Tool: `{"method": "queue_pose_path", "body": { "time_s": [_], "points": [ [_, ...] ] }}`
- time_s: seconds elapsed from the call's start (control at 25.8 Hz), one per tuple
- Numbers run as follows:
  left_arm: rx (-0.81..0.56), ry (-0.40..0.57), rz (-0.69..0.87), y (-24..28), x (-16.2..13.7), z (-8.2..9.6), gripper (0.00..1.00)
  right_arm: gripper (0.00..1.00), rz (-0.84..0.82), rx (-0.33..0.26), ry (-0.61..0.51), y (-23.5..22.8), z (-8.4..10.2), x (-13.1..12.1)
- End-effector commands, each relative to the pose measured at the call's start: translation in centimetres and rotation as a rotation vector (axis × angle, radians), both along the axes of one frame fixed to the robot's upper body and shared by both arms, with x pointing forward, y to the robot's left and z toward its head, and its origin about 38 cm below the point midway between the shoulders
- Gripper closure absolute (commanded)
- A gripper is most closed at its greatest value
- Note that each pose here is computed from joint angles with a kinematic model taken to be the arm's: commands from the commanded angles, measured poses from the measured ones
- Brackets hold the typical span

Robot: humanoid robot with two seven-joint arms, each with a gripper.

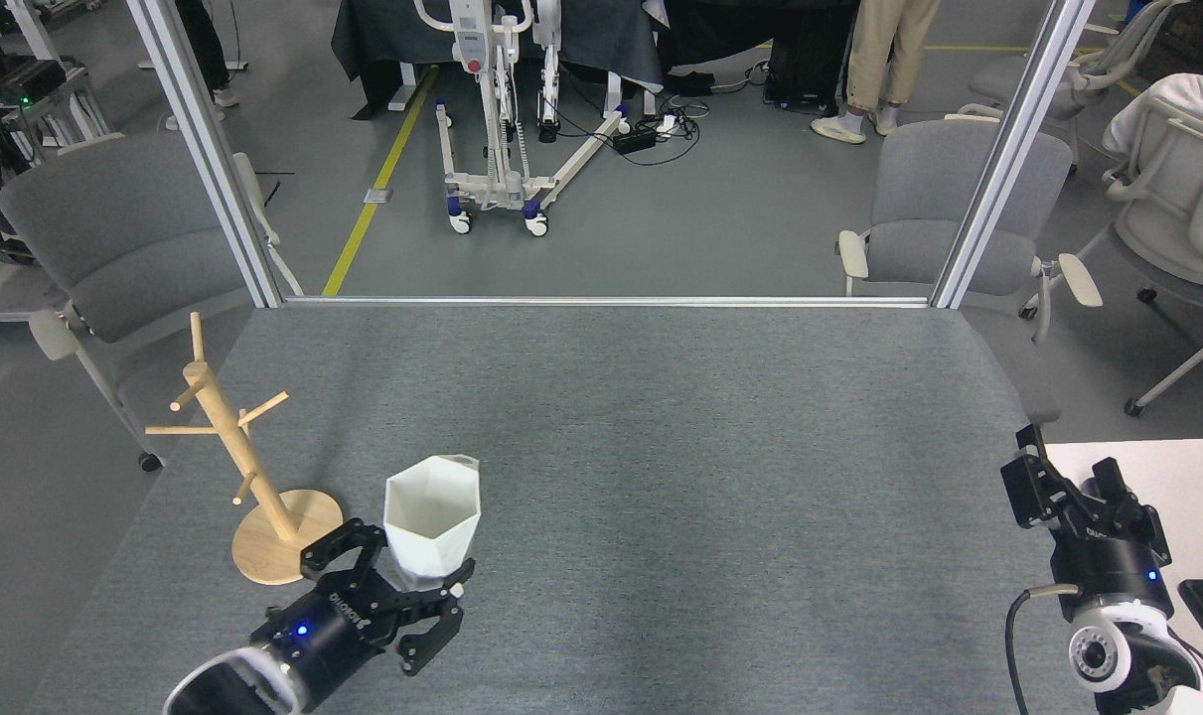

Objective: Hang cup on storage rack
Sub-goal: 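Carry the cup with the left gripper toward the wooden stand's peg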

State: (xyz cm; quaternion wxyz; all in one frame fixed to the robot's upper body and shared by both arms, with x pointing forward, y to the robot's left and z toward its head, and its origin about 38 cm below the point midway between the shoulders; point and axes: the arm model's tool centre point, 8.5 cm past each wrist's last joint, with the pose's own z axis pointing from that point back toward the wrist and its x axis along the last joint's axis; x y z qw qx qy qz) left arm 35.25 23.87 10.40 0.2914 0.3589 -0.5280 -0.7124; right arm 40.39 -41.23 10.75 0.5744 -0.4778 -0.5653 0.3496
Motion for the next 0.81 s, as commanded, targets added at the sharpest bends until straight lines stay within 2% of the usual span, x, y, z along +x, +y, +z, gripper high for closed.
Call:
{"method": "queue_pose_path", "body": {
  "time_s": [0.0,0.19,0.35,0.46,0.58,0.7,0.77],
  "points": [
    [-0.001,-0.029,0.064,6.2,-1.8,0.6,1.00,0.00,0.025,-0.161,0.081,0.5,-1.3,-0.5],
    [-0.001,-0.085,0.257,14.1,-3.9,2.6,1.00,0.00,0.060,-0.186,0.071,0.8,-0.8,-0.4],
    [-0.029,-0.124,0.416,18.2,-5.7,3.3,1.00,0.00,0.071,-0.217,0.070,0.8,-0.3,0.0],
    [-0.045,-0.130,0.467,19.1,-6.5,3.3,1.00,0.00,0.074,-0.224,0.076,1.0,-0.5,0.0],
    [-0.038,-0.129,0.479,19.4,-6.5,3.2,1.00,0.00,0.071,-0.287,0.117,2.1,-1.5,0.0],
    [-0.018,-0.116,0.483,19.6,-5.8,3.0,1.00,0.00,0.089,-0.304,0.115,2.9,-1.5,-0.2],
    [0.005,-0.130,0.536,20.2,-4.5,3.5,1.00,0.00,0.089,-0.306,0.112,2.9,-1.7,-0.9]
  ]
}}
